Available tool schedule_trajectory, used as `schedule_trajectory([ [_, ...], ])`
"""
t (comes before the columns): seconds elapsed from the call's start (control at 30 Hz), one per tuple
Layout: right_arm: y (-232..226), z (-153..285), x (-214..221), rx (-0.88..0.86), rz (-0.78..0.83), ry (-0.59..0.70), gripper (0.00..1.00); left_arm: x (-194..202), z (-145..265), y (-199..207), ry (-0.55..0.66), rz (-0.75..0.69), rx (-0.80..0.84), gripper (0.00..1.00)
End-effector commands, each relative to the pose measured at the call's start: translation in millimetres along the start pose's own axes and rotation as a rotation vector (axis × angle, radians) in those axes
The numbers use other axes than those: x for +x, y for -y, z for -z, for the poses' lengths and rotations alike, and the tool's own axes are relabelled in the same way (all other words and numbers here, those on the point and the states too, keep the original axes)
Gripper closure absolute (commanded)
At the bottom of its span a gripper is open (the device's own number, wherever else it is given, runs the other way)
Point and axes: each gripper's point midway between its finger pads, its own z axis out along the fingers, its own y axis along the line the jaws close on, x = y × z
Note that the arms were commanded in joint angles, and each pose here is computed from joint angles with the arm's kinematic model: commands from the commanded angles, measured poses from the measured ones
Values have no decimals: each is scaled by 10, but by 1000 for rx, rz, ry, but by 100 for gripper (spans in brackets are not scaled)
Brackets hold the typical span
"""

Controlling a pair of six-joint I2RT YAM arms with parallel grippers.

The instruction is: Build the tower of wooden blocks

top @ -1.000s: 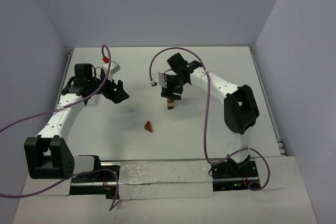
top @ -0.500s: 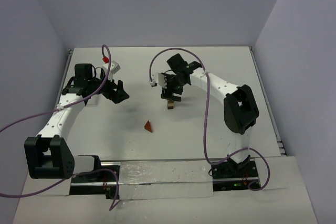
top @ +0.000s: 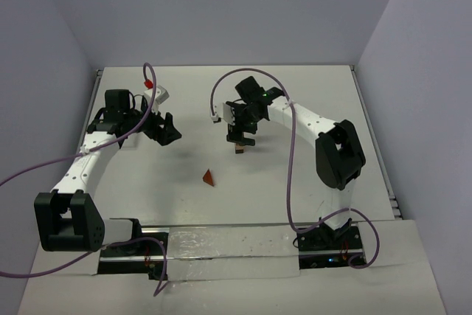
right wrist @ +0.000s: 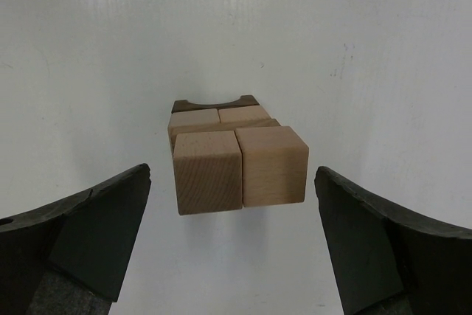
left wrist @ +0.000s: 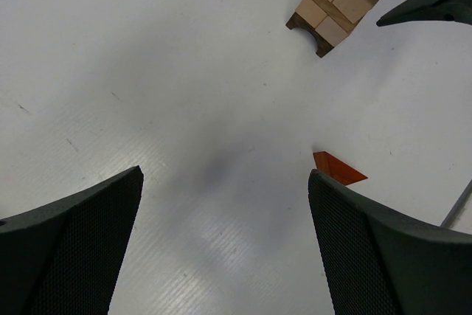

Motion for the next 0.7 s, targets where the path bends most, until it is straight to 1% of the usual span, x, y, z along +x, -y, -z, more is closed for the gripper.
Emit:
schedule_trajectory([
  [0.0,37,342,-286,53,31,77,0,-174,27,-20,31,-53,-4,1],
  [0.23,33,903,-618,119,66,159,0,-237,76,-14,49,-75,-22,1],
  [0.37,-63,1245,-803,165,105,214,0,-221,110,82,53,-111,12,1],
  [0.47,-119,1445,-903,190,106,253,0,-123,141,232,40,-193,76,1],
  [0.53,-172,1595,-962,203,85,287,0,-40,176,401,47,-359,161,1],
  [0.57,-179,1605,-953,203,73,289,0,16,177,449,33,-413,190,1],
  [0.63,-225,1685,-933,206,25,315,0,247,193,735,-39,-511,329,1],
  [0.67,-232,1688,-899,206,2,318,0,333,175,803,-77,-564,365,1],
])
